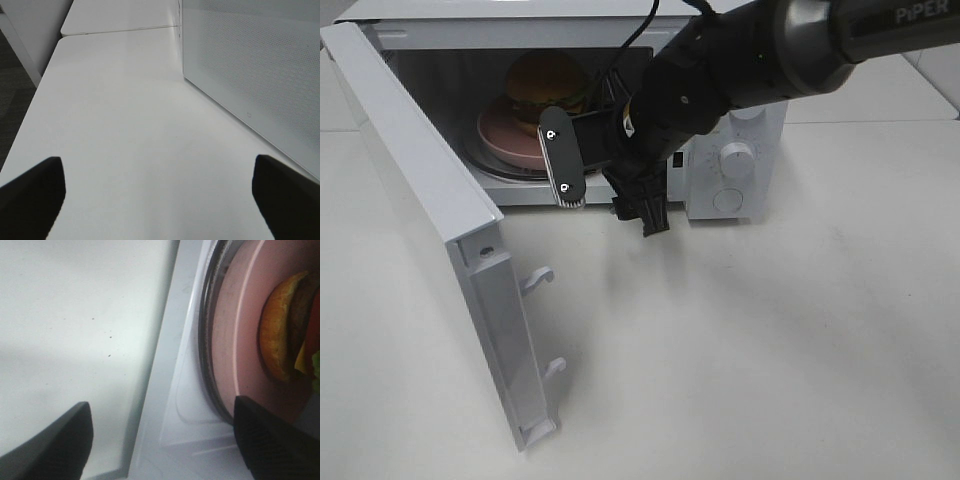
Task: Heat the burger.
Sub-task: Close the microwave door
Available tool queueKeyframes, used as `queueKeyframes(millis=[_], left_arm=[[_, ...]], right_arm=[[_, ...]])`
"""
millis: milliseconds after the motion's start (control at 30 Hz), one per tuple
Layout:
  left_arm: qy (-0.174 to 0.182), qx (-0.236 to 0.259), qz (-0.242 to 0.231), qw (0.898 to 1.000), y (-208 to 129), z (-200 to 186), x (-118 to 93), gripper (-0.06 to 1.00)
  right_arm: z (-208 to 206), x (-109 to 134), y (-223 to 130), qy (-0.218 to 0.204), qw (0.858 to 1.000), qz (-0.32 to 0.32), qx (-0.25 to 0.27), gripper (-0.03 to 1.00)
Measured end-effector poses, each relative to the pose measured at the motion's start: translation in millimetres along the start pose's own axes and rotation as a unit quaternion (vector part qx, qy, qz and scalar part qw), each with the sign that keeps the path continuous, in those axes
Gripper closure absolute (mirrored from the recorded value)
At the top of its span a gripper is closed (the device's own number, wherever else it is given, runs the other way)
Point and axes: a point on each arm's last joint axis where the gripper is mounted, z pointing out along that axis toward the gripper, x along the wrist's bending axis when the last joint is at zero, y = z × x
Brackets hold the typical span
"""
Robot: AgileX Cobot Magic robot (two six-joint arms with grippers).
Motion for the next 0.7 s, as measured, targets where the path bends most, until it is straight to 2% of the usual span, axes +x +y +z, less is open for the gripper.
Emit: queueKeyframes(millis=[233, 667, 700], left_arm=[[0.0, 0.0, 0.0, 1.0, 0.0, 0.0, 0.0, 0.01], [0.0, 0.0, 0.0, 1.0, 0.0, 0.0, 0.0, 0.01], [0.0, 0.0, 0.0, 1.0, 0.0, 0.0, 0.0, 0.01]], right_arm=[[-24.9, 15.1, -5.3, 0.009, 1.0, 0.013, -0.001, 0.21], [-79.2, 33.0, -14.9, 0.005, 0.994, 0.106, -0.002, 0.21], [-89.1, 36.0, -16.7, 0.003, 0.991, 0.131, -0.002, 0.21]])
